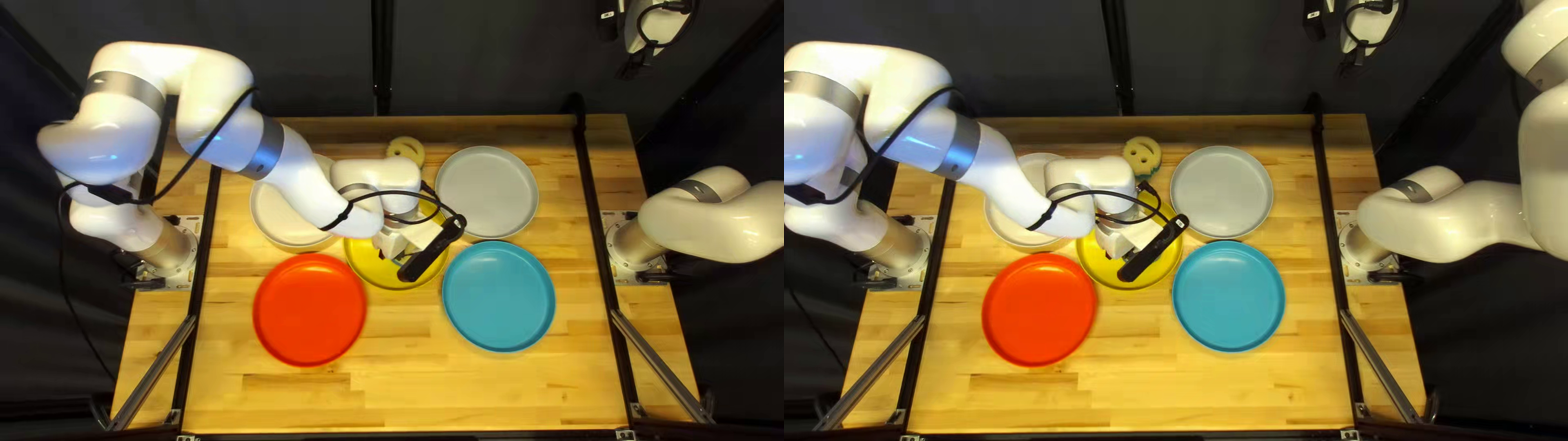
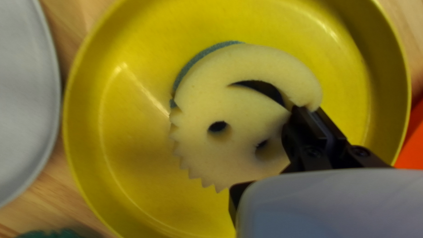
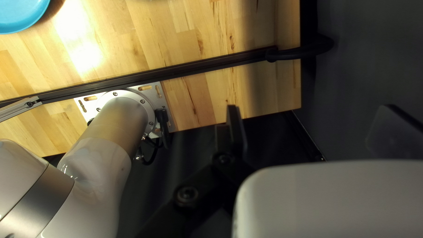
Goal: Pick up sponge and scrub the plate
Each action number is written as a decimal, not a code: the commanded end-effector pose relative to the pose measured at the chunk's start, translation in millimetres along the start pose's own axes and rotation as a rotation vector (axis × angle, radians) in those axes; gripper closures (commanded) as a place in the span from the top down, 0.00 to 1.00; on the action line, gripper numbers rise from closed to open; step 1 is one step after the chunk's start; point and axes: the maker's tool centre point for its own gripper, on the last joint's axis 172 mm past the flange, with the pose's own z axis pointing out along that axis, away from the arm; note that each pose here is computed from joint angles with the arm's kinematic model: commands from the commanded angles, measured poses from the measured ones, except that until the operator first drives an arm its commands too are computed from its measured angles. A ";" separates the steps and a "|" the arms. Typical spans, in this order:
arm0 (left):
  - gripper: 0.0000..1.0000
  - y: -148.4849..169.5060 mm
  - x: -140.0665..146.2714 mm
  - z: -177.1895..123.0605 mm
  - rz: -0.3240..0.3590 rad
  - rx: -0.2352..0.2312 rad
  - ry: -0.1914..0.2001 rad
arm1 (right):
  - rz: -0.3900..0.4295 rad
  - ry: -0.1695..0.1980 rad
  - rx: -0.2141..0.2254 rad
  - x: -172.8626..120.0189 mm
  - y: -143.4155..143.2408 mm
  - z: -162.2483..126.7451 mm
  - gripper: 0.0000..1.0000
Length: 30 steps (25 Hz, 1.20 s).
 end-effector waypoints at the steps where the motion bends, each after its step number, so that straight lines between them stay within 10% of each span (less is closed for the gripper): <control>1: 0.00 7.4 -10.9 0.4 -0.002 -0.002 -0.003 | 0.000 0.000 0.000 0.0 0.0 0.0 1.00; 13: 0.00 49.1 -43.8 9.2 -0.036 -0.030 -0.019 | 0.000 0.000 0.000 0.0 0.0 0.0 1.00; 30: 0.00 14.3 15.9 -1.8 0.013 0.016 -0.004 | 0.000 0.000 0.000 0.0 0.0 0.0 1.00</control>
